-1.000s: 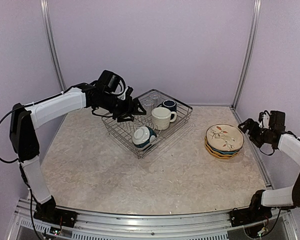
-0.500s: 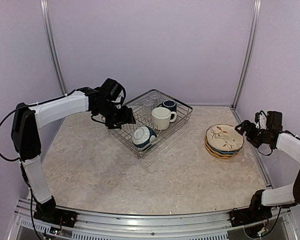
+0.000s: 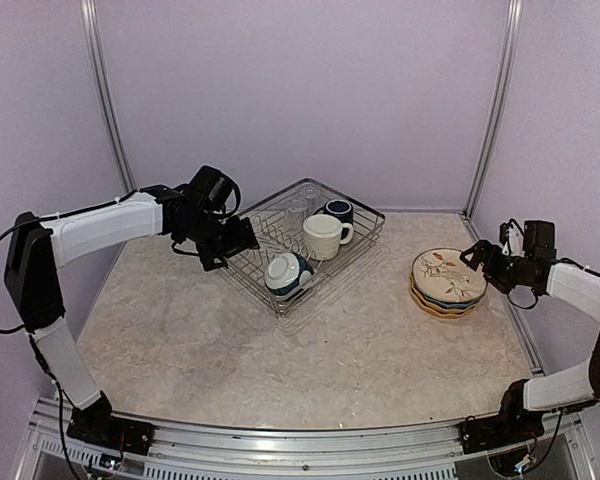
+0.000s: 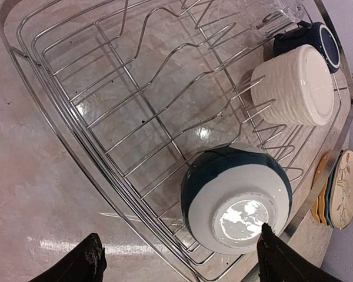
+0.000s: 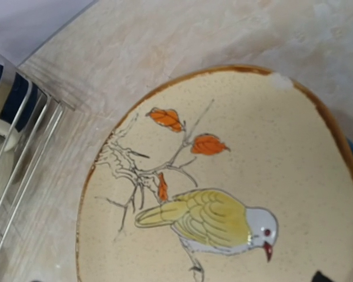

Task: Unload the mixed dishes from the dish rack
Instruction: Move the dish rack to the center of the board.

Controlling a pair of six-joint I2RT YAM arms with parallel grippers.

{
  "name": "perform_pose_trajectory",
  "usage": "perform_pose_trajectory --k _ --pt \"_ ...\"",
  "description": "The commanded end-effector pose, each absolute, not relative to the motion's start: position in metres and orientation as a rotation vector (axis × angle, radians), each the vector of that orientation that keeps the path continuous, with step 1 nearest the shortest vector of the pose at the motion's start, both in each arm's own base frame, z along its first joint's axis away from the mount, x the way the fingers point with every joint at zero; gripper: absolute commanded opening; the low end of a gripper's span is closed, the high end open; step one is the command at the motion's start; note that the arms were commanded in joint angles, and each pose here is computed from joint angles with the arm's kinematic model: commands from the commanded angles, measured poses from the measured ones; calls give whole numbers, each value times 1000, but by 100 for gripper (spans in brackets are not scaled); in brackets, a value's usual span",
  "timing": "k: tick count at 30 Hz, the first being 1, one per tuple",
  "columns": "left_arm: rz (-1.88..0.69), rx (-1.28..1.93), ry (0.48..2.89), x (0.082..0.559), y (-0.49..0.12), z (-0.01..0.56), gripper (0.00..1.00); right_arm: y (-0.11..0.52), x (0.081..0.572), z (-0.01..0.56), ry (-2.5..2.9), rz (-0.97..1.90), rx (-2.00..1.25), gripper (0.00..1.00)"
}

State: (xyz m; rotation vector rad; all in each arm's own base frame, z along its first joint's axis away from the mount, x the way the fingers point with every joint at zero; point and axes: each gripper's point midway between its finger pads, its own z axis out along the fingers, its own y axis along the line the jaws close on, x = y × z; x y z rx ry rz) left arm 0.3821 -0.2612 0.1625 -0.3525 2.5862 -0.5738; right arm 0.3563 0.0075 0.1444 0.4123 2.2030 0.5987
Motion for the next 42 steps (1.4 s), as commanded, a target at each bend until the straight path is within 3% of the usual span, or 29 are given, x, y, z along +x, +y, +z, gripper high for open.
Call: perform_pose_trajectory --k 1,4,12,24,30,42 --pt "-525 -464 2605 388 -257 145 85 9 360 161 2171 580 390 97" --pt "-517 -474 2612 389 -256 136 84 8 359 162 2168 577 393 97" --pt "-511 -474 2648 390 -258 114 67 11 359 168 2158 581 390 97" --pt "-466 -407 2656 371 -243 105 26 19 361 173 2154 588 387 97" --pt "-443 -325 2616 363 -236 118 10 22 365 174 2157 582 378 97" --pt "-385 -324 2657 331 -213 109 1 34 372 173 2177 573 351 97"
